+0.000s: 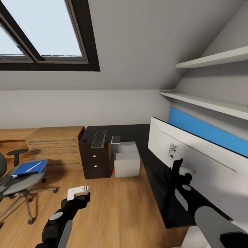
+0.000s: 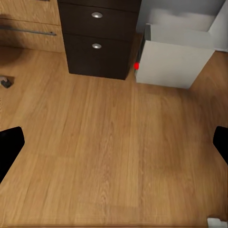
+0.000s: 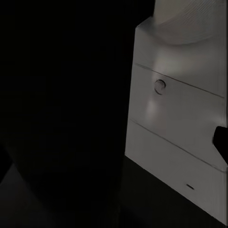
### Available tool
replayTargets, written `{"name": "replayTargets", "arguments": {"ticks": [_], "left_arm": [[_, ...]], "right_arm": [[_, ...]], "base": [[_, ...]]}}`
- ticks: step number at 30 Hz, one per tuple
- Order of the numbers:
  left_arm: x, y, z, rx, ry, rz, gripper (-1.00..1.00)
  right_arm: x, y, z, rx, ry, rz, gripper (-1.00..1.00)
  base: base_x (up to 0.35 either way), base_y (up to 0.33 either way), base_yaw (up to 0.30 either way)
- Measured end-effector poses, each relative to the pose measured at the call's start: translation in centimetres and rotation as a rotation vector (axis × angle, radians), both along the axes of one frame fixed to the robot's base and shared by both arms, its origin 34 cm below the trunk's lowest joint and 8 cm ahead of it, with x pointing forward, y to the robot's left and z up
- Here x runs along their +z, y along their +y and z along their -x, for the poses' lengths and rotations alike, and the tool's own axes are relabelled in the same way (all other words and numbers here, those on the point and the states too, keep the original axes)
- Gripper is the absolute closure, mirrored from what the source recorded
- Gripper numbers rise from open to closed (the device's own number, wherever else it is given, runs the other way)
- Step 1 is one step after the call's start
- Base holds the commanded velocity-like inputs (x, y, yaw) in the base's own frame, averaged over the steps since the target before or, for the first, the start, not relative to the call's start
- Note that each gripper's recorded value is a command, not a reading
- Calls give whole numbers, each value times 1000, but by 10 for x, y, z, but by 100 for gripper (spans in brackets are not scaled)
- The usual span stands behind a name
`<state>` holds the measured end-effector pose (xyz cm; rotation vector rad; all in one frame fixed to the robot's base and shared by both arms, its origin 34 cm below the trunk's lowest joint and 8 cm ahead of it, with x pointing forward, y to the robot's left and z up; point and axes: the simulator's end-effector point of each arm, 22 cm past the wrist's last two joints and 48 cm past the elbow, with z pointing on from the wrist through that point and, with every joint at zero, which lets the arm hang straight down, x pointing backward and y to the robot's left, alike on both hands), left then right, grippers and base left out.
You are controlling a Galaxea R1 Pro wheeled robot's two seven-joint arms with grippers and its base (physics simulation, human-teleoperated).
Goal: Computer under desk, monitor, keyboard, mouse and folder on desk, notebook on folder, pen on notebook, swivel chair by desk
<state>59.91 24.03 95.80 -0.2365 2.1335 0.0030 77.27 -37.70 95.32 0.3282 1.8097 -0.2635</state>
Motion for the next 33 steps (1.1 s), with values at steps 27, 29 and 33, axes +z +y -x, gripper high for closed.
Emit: {"name": "replayTargets", "arguments": {"ticks": [27,29,33], "left_arm": [[0,0,0,0,1,0,-100],[0,0,0,0,0,0,-100],[0,0,0,0,0,0,-100]], "right_arm": [[-1,-1,1,-3,2,-2,-100],[-2,-1,1,-3,2,-2,-100],[-1,-1,1,-2,1,-2,-100]], "base": [[-111,-8,0],[-249,-196,0],[-190,-268,0]]}}
